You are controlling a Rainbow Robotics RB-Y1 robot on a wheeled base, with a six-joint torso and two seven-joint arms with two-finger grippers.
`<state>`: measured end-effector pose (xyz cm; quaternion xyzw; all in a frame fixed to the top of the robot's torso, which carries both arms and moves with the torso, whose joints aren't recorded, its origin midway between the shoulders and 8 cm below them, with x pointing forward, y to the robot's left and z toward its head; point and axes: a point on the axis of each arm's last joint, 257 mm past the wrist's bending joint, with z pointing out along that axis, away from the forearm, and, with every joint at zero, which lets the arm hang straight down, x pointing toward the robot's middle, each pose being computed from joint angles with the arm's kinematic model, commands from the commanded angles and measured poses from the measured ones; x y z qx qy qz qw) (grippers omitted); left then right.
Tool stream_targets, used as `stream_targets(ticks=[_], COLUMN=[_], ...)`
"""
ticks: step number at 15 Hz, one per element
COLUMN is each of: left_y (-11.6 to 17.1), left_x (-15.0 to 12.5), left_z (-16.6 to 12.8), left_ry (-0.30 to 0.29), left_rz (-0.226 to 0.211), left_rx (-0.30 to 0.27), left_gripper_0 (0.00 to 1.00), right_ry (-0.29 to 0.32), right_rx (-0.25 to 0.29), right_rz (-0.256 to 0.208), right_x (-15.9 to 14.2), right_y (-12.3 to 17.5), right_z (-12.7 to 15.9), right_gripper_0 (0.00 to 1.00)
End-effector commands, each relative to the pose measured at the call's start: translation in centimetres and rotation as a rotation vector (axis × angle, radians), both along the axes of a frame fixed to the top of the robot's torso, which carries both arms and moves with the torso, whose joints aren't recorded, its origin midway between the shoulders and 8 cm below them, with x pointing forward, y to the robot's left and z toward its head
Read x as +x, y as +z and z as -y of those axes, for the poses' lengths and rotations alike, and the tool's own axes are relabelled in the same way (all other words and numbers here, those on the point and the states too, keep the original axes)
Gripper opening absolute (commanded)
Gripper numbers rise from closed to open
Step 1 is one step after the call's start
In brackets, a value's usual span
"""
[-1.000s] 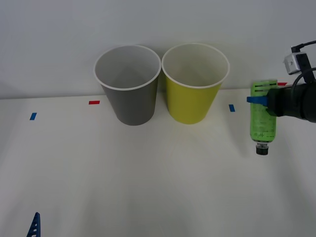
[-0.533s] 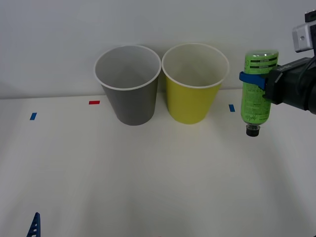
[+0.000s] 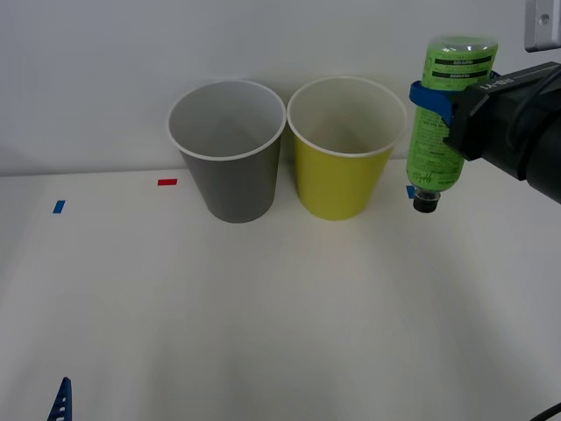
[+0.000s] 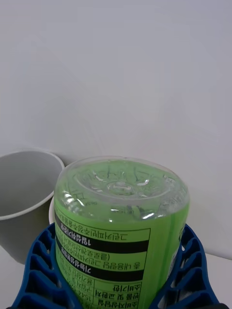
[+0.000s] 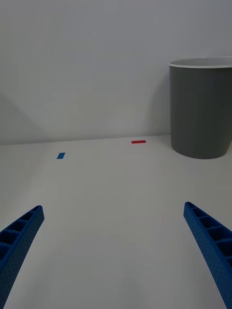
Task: Put cans in the gray bin and PET bottles in the light green bin.
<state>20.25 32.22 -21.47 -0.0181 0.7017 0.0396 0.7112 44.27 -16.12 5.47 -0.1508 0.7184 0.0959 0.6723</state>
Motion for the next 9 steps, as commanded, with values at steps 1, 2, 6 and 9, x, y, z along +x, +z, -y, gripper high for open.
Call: stream_targets(ticks=[1,2,6,9], left_y=[0.0,0.0,0.0,0.0], left_x=[0.0,0.0,0.0,0.0], left_z=[0.0,0.0,0.0,0.0], left_ry=[0.000,0.000,0.000,0.000], left_rz=[0.000,0.000,0.000,0.000], left_rx=[0.000,0.000,0.000,0.000], left_gripper_0=[1.00,1.00,1.00,1.00], right_ry=[0.020,0.019,0.013,0.001], right_rx=[0.072,0.079,0.102,0.099], right_rz=[0.062,0.082,0.130,0.173], right_x=[-0.4,-0.3,1.3,3.0], right_y=[3.0,3.9,6.3,7.8], right_z=[-2.2,-2.4,-2.9,-3.2], right_gripper_0=[0.00,0.00,0.00,0.00])
